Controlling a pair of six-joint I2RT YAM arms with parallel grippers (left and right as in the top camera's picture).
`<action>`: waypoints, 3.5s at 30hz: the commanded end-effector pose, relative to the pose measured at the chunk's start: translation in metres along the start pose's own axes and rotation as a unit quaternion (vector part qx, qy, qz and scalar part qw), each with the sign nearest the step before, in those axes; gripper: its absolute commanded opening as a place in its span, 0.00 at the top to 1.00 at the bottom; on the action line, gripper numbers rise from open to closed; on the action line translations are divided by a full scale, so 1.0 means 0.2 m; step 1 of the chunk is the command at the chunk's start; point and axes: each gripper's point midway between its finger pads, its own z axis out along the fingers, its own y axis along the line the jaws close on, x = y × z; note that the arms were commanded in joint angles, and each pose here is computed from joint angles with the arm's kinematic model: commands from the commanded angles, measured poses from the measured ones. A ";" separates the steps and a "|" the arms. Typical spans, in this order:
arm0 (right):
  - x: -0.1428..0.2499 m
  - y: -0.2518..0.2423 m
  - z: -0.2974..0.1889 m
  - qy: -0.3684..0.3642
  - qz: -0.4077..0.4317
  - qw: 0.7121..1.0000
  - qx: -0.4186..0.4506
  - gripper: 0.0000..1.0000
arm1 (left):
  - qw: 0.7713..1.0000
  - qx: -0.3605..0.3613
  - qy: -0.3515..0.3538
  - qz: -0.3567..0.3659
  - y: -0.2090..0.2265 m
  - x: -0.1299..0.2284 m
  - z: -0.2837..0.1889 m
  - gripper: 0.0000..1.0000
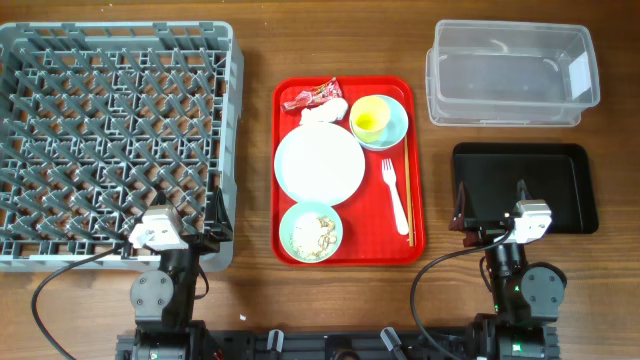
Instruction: Sort waste into correct bins and load items into the dishwasher rack
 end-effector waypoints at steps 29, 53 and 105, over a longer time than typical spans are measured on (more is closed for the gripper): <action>-0.01 -0.03 0.00 -0.004 -0.007 1.000 0.013 0.00 | 1.000 -0.006 -0.002 0.008 0.01 0.00 0.00 0.00; -0.01 -0.03 0.00 -0.004 -0.007 1.000 0.013 0.00 | 1.000 -0.006 -0.002 0.008 0.01 0.00 0.00 0.00; -0.01 -0.03 0.00 -0.004 -0.006 1.000 0.013 0.00 | 0.975 0.166 0.032 -0.143 -0.30 -0.02 -0.05 0.00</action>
